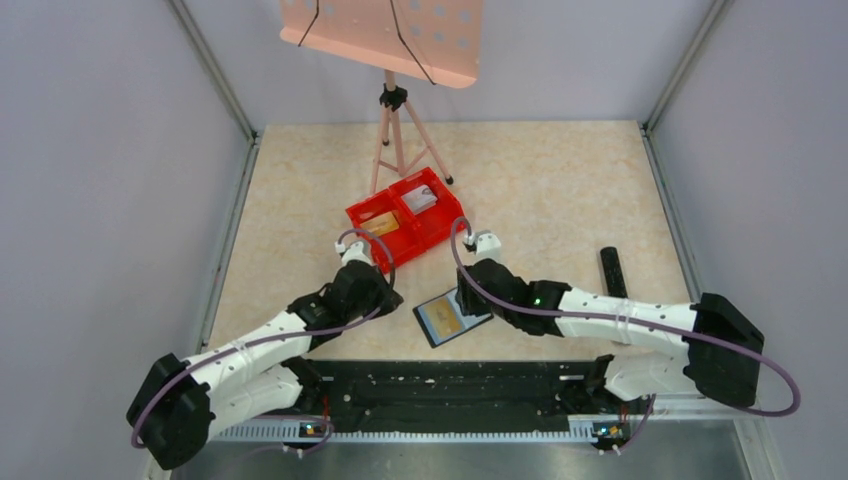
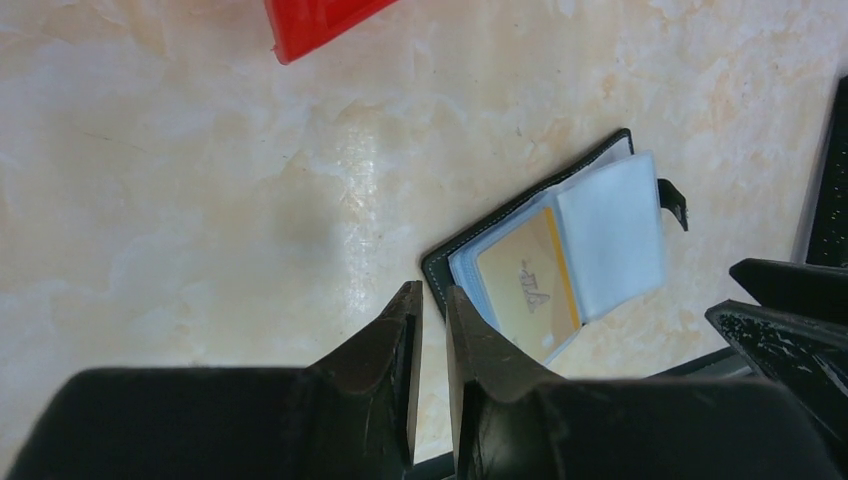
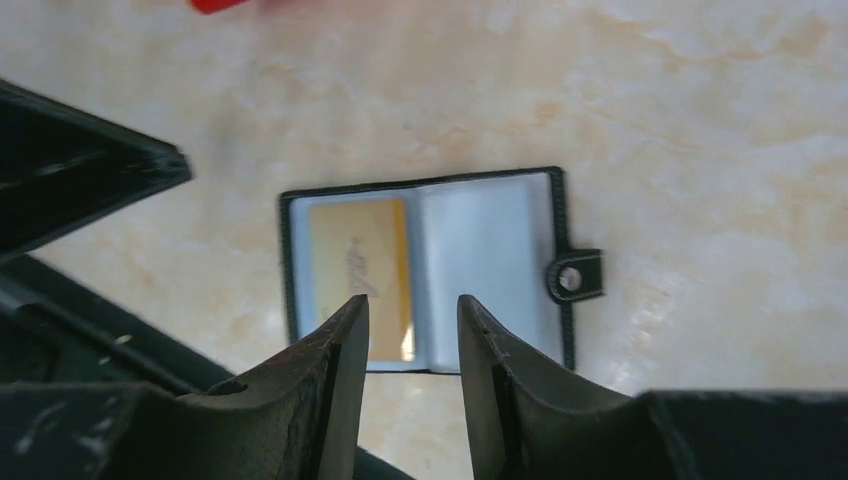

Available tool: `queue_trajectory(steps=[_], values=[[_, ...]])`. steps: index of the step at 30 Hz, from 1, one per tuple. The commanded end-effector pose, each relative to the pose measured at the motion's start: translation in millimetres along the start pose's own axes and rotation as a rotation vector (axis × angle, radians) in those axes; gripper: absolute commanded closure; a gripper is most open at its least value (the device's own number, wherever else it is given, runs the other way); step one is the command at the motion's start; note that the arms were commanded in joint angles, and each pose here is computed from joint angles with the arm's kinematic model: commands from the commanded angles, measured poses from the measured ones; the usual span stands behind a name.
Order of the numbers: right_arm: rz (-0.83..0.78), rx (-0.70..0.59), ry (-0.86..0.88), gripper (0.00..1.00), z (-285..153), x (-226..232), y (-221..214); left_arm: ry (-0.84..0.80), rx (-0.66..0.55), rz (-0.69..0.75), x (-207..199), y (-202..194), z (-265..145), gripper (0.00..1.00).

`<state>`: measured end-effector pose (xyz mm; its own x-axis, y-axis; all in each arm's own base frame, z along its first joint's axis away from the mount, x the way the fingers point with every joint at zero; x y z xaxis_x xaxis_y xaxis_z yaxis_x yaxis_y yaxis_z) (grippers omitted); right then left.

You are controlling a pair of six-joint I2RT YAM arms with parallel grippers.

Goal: Take the credit cards out of the card holder
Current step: Remove the credit card from the card holder.

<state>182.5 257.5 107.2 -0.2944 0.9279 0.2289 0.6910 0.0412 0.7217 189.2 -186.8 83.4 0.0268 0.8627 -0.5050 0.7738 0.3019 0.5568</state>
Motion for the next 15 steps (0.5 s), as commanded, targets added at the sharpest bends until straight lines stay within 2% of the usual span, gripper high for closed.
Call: queue_trajectory(steps=[1, 6, 15], values=[[0.081, 0.009, 0.302, 0.63, -3, 40, 13, -0.098, -0.015, -0.021, -20, 5, 3, 0.80], [0.135, 0.052, 0.420, 0.68, 12, 32, 6, -0.193, 0.037, -0.034, -34, -5, 8, 0.81], [0.217, 0.144, 0.591, 0.69, 21, 28, -4, -0.225, 0.116, -0.038, -38, -21, 22, 0.83]])
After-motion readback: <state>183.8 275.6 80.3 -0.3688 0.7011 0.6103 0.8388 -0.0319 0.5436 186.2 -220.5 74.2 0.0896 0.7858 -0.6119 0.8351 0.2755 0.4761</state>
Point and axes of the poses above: each gripper's point midway between its finger pads, its own z axis out along the fingers, its own x axis along the line the jaws close on, y = z × x, the point moved 2 cm from there along -z, back along the fingers, and after that the axes turned 5 degrees about z, right-handed, at the moved point
